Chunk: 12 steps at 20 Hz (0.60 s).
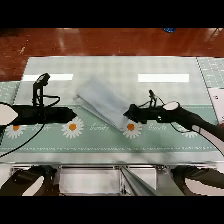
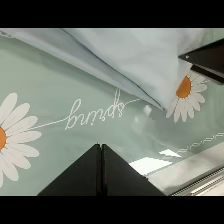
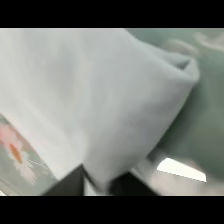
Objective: Fold the shirts.
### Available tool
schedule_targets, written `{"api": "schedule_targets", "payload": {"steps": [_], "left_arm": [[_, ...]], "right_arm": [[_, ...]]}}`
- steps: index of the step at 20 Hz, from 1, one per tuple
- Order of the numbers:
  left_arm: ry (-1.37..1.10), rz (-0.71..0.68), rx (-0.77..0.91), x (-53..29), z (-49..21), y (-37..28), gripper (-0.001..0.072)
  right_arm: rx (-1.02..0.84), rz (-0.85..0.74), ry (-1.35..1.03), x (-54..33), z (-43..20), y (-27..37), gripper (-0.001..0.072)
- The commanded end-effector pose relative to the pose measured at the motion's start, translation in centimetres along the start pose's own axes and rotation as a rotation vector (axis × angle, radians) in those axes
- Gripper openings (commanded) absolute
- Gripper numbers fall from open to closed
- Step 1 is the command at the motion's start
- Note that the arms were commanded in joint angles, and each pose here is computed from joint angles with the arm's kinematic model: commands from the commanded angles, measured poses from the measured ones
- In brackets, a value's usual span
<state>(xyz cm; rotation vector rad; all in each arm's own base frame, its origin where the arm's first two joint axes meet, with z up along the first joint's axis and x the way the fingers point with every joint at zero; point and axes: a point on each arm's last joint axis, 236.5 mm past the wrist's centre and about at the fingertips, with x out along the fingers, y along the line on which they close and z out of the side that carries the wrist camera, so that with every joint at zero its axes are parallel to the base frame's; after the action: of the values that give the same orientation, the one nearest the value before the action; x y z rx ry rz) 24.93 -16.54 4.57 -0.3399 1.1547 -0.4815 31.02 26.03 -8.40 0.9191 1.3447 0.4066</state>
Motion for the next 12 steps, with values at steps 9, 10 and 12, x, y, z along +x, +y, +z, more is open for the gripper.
{"api": "schedule_targets", "payload": {"steps": [9,10,12], "left_arm": [[0.002,0.018,0.035,0.0,0.0,0.4,0.0018],[0.002,0.02,0.037,0.0,0.0,0.5,0.0018],[0.003,0.02,0.036,0.0,-0.1,0.5,0.0018]], "right_arm": [[-0.389,0.248,0.019,-4.8,4.5,17.7,0.0018],[-0.408,0.258,-0.015,-6.4,5.8,19.2,0.0018],[-0.435,0.246,-0.077,-9.8,8.4,21.2,0.0018]]}}
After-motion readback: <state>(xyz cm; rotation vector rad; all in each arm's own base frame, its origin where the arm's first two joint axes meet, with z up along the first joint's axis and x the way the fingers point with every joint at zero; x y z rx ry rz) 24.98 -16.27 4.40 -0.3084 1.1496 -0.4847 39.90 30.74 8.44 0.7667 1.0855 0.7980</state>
